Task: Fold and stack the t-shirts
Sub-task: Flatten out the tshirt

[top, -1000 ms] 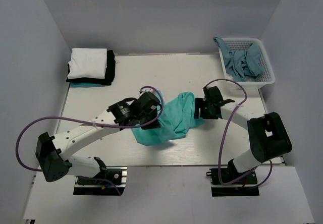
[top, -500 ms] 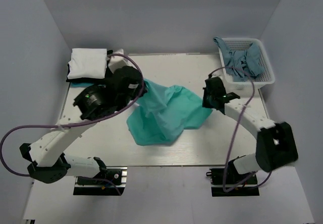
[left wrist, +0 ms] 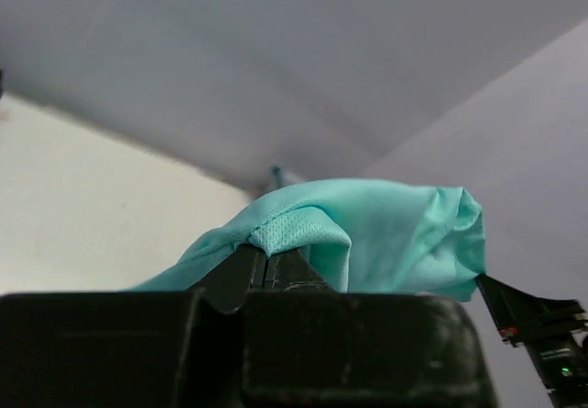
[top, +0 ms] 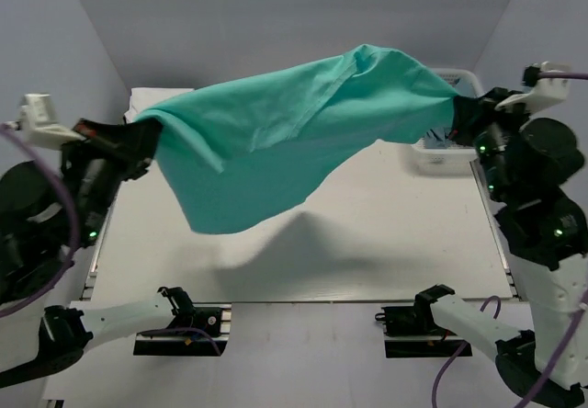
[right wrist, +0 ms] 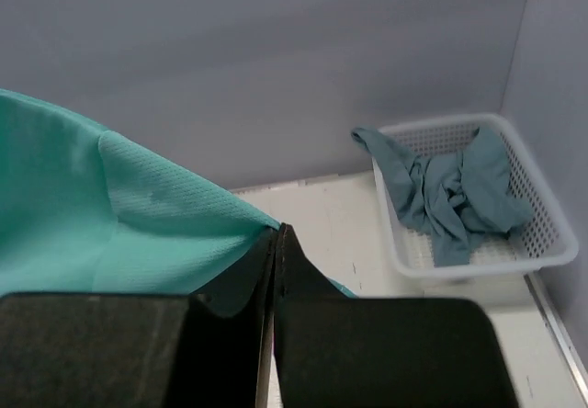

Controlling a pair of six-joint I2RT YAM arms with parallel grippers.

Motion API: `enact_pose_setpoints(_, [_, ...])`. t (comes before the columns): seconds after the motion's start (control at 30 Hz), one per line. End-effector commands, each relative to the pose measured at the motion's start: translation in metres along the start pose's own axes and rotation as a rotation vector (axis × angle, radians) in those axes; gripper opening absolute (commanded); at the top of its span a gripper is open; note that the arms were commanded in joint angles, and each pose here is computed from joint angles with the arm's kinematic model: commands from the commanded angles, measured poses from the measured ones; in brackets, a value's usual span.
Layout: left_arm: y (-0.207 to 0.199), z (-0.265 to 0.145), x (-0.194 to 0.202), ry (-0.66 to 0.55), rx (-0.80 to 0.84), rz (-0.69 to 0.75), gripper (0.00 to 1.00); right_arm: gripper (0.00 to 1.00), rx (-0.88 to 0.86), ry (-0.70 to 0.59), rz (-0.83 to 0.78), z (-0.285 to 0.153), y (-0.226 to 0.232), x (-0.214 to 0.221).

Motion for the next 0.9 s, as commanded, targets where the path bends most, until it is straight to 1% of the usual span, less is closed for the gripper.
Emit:
enact_pose_setpoints(0.0, [-0.032,-0.022,-0.026,-0.005,0.197,-0.005,0.0,0.0,-0.02,-0.073,-0.041,-0.032,-0.013,-0.035])
enact_pose_setpoints(0.07, [-0.043,-0.033,-0.035,0.002,0.269,-0.029,0.0,0.0,-0.011,-0.153,-0.033,-0.053,-0.023,-0.059])
enact_pose_setpoints(0.13, [-0.054,-0.046,-0.034,0.051,0.361,-0.031,0.0,0.0,-0.013,-0.228,-0.025,-0.076,-0.031,-0.082])
enact_pose_setpoints(0.17, [-0.057,-0.053,-0.034,0.073,0.397,-0.033,0.0,0.0,-0.053,-0.247,-0.028,-0.084,-0.028,-0.086])
enact_pose_setpoints(0.2, [-0.07,-0.061,-0.027,0.133,0.483,-0.034,0.0,0.0,-0.106,-0.284,-0.025,-0.097,-0.024,-0.096])
enact_pose_setpoints(0.23, [-0.07,-0.061,-0.027,0.134,0.484,-0.034,0.0,0.0,-0.105,-0.302,-0.019,-0.103,-0.026,-0.1])
enact_pose_setpoints(0.27, [-0.073,-0.064,-0.023,0.161,0.506,-0.045,0.0,0.0,-0.134,-0.298,-0.02,-0.104,-0.022,-0.098])
enact_pose_setpoints(0.3, [-0.073,-0.064,-0.023,0.162,0.506,-0.045,0.0,0.0,-0.145,-0.293,-0.007,-0.105,-0.02,-0.096])
enact_pose_setpoints(0.37, [-0.071,-0.053,-0.012,0.178,0.46,-0.042,0.0,0.0,-0.147,-0.274,0.002,-0.102,-0.018,-0.09])
enact_pose_setpoints(0.43, [-0.065,-0.027,0.012,0.2,0.36,-0.029,0.0,0.0,-0.131,-0.189,0.003,-0.08,-0.012,-0.067])
enact_pose_setpoints(0.5, [-0.045,-0.002,0.026,0.171,0.209,-0.007,0.0,0.0,-0.099,-0.096,0.012,-0.055,-0.007,-0.042])
enact_pose_setpoints(0.57, [-0.025,0.027,0.042,0.107,0.054,0.025,0.0,0.0,-0.083,0.058,0.006,-0.017,0.008,0.007])
enact_pose_setpoints(0.6, [-0.01,0.035,0.049,0.079,-0.028,0.04,0.0,0.0,-0.066,0.087,0.01,-0.007,0.01,0.017])
enact_pose_setpoints(0.63, [0.001,0.045,0.047,0.018,-0.092,0.051,0.0,0.0,-0.049,0.194,-0.013,0.014,0.017,0.057])
enact_pose_setpoints(0.67, [0.017,0.058,0.063,-0.003,-0.163,0.082,0.0,0.0,-0.021,0.253,-0.005,0.029,0.021,0.076])
enact_pose_setpoints(0.7, [0.025,0.065,0.072,-0.009,-0.196,0.101,0.0,0.0,0.007,0.284,-0.004,0.038,0.02,0.088])
enact_pose_setpoints(0.73, [0.033,0.072,0.075,-0.046,-0.228,0.133,0.0,0.0,0.033,0.375,-0.032,0.055,0.025,0.12])
enact_pose_setpoints(0.77, [0.047,0.081,0.088,-0.049,-0.273,0.162,0.0,0.0,0.046,0.427,-0.045,0.062,0.027,0.141])
enact_pose_setpoints(0.8, [0.058,0.097,0.105,-0.043,-0.317,0.206,0.0,0.0,0.068,0.452,-0.05,0.069,0.025,0.152])
enact_pose_setpoints(0.83, [0.071,0.108,0.117,-0.039,-0.355,0.241,0.02,0.0,0.096,0.539,-0.081,0.084,0.027,0.186])
enact_pose_setpoints(0.87, [0.084,0.123,0.123,-0.034,-0.392,0.256,0.02,0.0,0.112,0.574,-0.088,0.089,0.025,0.201])
Point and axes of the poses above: each gripper's point midway between its finger pads, its own z axis out along the fingers, its own y axis along the line the jaws close on, x = y × z, the point moved 2 cm from there along -z, back along the fingers, and after that the axes turned 15 degrees about -z, right-handed, at the moved point
